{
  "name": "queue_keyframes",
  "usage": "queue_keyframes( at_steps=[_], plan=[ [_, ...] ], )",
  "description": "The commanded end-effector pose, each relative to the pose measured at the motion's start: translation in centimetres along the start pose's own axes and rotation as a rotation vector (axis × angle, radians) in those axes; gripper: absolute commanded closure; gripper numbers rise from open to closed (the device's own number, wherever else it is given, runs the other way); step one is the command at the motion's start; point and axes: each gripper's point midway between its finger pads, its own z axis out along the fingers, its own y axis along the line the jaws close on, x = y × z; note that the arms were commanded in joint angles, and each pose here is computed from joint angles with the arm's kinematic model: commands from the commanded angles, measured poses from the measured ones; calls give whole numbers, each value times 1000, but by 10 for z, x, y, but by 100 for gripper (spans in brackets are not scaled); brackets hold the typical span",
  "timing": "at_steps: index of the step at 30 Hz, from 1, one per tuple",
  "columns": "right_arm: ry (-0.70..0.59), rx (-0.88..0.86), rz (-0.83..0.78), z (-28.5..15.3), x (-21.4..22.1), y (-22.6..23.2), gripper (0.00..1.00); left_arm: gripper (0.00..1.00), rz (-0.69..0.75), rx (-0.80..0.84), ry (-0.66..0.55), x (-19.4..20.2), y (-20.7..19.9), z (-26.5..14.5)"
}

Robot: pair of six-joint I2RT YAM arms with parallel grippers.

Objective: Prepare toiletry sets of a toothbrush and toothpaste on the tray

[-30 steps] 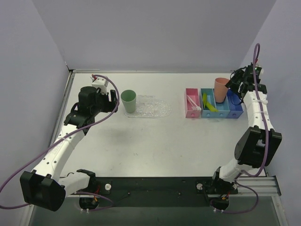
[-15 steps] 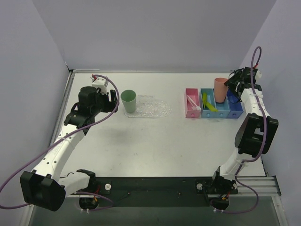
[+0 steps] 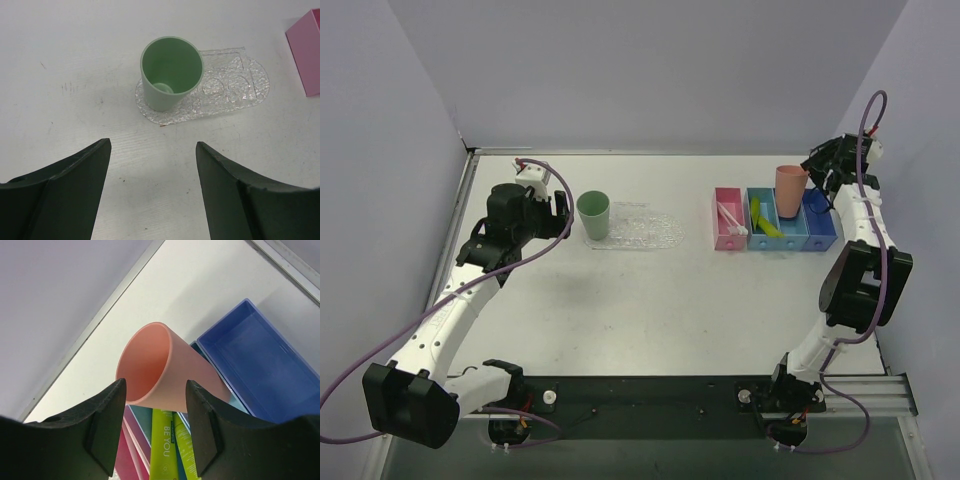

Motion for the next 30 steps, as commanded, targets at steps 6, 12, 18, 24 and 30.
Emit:
queue_keyframes(
  at_steps=[6, 12, 18, 24, 30],
  plan=[
    [25, 59, -42, 14, 1, -10, 54, 21, 3, 5, -56, -15, -1, 2],
    [49, 99, -82, 10, 5, -18, 55, 21, 6, 7, -58, -16, -2, 2],
    [53, 121, -101, -8, 12, -25, 58, 21, 7, 8, -55, -15, -3, 2],
    [67, 125, -98, -17, 20, -31, 62, 21, 8, 15, -52, -15, -5, 3],
    [72, 126, -98, -17, 21, -31, 68, 21, 8, 16, -55, -16, -5, 1]
  ],
)
